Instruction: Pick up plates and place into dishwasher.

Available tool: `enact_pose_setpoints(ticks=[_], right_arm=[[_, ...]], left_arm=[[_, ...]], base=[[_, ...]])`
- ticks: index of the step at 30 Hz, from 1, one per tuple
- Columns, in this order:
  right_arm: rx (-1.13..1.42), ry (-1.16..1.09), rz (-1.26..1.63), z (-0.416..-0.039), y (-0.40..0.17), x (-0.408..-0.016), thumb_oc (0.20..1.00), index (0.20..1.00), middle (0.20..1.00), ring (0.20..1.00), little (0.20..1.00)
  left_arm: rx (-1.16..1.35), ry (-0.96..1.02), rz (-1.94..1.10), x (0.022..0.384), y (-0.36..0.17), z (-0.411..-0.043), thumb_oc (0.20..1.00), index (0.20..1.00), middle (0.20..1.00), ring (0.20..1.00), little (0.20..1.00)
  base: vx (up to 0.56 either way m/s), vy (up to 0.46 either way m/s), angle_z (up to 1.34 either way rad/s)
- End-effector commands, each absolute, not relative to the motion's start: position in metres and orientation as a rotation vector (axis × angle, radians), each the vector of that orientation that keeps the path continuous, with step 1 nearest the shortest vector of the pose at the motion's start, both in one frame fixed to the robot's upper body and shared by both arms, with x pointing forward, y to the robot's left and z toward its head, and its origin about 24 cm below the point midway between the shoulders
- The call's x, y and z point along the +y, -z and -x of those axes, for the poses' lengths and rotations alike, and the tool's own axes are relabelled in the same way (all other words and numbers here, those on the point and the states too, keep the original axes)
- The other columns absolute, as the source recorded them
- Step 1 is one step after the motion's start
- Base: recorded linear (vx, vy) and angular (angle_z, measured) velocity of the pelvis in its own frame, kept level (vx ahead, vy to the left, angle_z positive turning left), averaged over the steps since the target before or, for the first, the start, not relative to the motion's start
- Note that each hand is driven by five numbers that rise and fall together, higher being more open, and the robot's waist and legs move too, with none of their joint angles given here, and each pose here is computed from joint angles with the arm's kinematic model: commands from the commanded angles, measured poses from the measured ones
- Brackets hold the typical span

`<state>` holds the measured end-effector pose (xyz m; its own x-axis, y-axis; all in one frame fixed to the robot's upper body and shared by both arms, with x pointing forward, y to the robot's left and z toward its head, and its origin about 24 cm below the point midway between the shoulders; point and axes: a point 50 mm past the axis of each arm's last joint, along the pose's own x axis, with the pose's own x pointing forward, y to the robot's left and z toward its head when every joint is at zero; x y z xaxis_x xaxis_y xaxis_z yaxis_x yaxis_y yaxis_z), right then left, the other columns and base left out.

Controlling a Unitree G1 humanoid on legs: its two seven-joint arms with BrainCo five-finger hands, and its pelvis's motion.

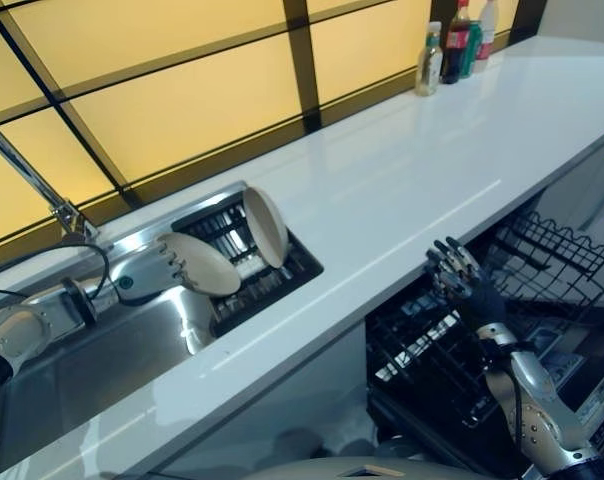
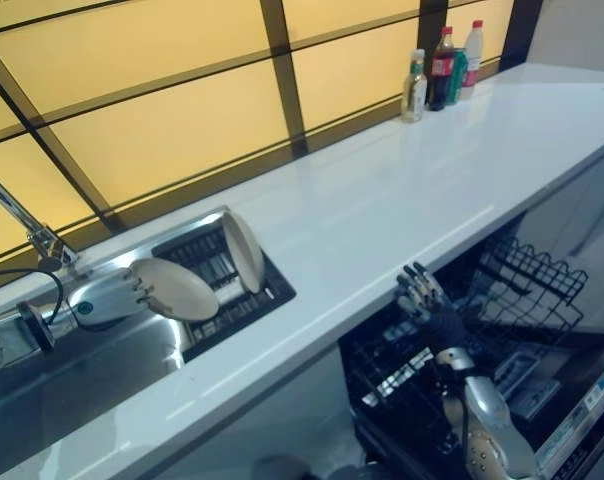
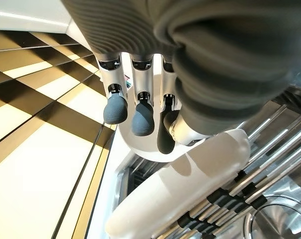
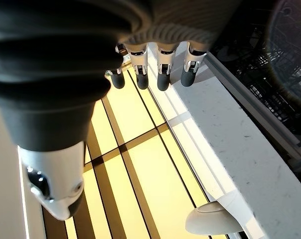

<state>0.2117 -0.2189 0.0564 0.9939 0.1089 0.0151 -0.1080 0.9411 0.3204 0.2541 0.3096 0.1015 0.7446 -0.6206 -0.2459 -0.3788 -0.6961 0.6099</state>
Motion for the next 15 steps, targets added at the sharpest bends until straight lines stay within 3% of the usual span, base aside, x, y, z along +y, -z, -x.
enact_pose_setpoints(ticks=[1, 15], right_arm=[[-0.112, -0.181, -0.327, -0.2131, -0.0840, -0.2135, 1.000, 1.000, 1.000, 1.000, 1.000], [-0.132, -0.173, -0.339, -0.2164, -0.0872, -0.2113, 1.000, 1.000, 1.000, 1.000, 1.000]], left_arm=[[-0.690, 0.429, -2.507, 0.3303, -0.1263, -0.2574, 0.200, 0.200, 0.200, 0.200, 0.200], [-0.702, 0.412, -2.511, 0.3279, -0.1353, -0.2611, 0.200, 0.200, 0.200, 0.200, 0.200]], base=[[0.00, 0.000, 0.00], [0.00, 0.000, 0.00]])
